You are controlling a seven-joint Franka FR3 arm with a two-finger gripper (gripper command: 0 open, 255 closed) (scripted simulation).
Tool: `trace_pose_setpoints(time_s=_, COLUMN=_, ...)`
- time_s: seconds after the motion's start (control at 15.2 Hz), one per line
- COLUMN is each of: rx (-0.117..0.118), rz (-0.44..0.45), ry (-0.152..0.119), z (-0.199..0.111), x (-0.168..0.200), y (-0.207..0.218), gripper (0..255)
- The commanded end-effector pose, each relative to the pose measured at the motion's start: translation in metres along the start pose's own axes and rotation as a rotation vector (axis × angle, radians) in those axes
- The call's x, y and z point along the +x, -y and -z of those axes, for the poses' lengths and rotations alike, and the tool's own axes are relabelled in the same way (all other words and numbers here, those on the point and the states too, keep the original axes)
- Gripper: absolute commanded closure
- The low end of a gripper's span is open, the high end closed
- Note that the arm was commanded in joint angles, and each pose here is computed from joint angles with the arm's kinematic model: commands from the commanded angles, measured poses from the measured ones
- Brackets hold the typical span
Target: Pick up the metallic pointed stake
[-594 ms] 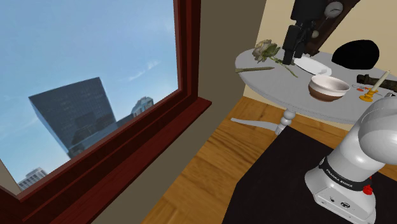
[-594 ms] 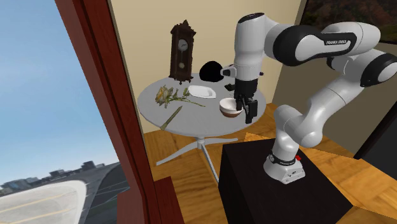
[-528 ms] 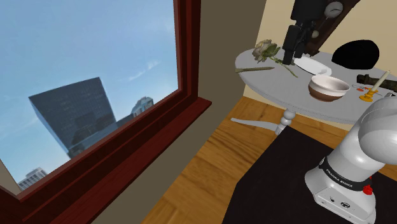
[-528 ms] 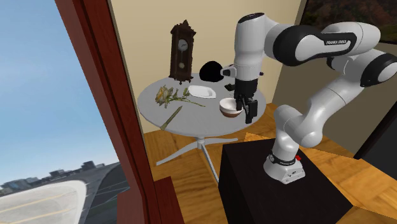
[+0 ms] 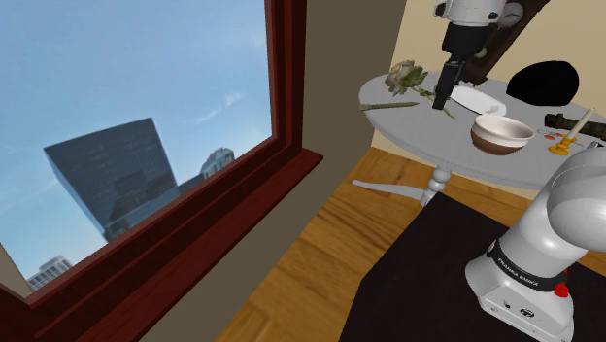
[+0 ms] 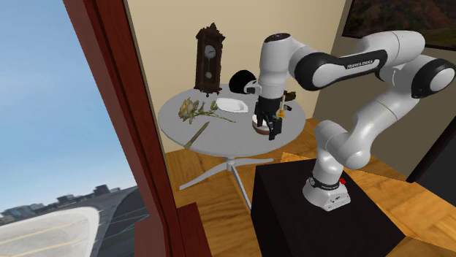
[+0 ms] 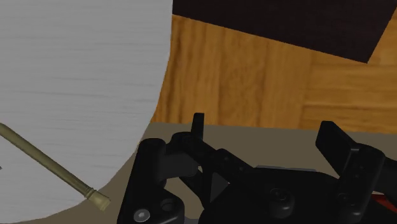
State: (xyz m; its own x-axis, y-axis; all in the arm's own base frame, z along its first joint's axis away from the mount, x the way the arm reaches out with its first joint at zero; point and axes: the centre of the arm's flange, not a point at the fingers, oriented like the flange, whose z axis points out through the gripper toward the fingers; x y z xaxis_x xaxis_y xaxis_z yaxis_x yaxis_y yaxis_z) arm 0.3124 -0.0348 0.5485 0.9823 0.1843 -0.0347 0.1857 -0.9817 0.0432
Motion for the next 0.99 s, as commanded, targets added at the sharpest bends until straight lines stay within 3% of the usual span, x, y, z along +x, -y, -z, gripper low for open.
trace_pose_setpoints(time_s=0.0, rx=-0.023, rz=0.058, ry=-0.016, z=-0.015, x=0.003, y=-0.019, gripper=0)
trace_pose_setpoints(time_s=0.92, rx=-0.172, rz=0.43, ry=-0.124, z=-0.096, x=0.056, y=-0.15, gripper=0)
